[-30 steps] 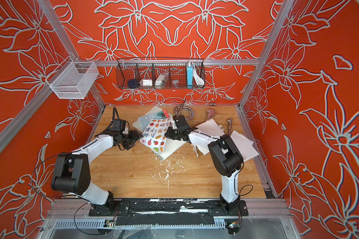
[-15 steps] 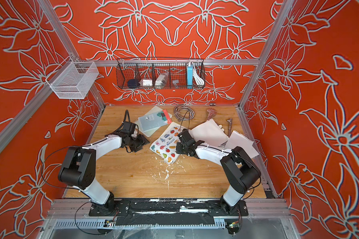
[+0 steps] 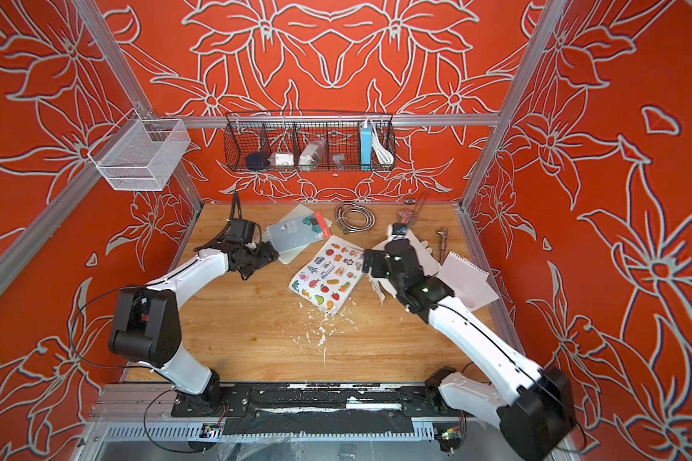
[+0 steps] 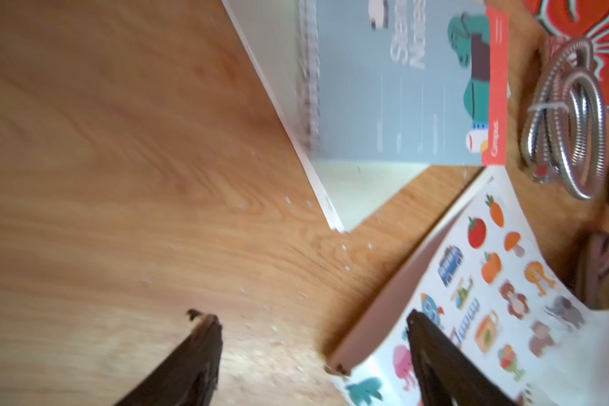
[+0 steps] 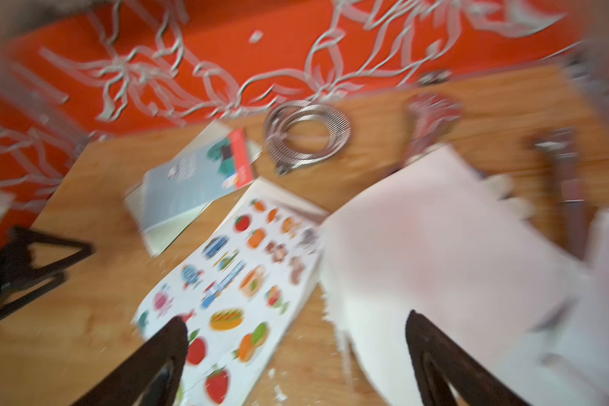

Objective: Tear off pages from different notebooks
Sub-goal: Close the notebook at the center of the board, then reset both arms

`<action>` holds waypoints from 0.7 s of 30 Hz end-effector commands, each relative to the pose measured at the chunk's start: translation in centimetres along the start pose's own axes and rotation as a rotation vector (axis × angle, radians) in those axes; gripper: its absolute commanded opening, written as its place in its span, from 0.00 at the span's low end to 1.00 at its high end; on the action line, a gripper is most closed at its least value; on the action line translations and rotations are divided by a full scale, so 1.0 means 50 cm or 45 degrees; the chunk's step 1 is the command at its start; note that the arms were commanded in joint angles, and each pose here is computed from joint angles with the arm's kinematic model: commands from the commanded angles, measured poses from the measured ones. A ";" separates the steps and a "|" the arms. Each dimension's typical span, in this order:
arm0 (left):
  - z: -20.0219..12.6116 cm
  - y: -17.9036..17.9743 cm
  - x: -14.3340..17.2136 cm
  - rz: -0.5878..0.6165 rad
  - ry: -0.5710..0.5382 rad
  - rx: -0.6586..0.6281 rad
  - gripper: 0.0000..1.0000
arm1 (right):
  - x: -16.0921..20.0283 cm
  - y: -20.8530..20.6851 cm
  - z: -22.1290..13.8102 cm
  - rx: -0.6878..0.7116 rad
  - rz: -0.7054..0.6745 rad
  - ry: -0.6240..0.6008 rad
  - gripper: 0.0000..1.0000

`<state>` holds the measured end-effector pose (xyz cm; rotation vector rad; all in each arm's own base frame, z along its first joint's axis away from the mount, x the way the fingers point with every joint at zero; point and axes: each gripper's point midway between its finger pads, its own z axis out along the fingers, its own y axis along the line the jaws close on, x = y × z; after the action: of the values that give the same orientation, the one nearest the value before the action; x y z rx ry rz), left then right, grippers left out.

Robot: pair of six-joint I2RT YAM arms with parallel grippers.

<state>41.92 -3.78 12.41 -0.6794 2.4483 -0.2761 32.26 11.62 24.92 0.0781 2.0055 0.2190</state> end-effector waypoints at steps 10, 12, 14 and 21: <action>-0.016 0.189 -0.052 0.382 -0.396 -0.410 0.98 | 0.174 -0.381 0.029 0.760 -0.211 -0.017 0.99; 0.002 0.195 -0.010 0.380 -0.423 -0.315 0.98 | 0.178 -0.395 0.039 0.777 -0.151 -0.079 0.99; 0.016 0.193 0.011 0.393 -0.467 -0.243 0.99 | 0.168 -0.391 0.064 0.727 -0.154 -0.122 0.99; 0.016 0.190 -0.009 0.484 -0.571 -0.242 0.99 | 0.172 -0.339 0.183 0.435 -0.301 -0.052 0.99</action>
<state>36.68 4.54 6.06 -0.3417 2.2574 0.2538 34.10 -5.31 7.51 0.2162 2.0797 -0.4293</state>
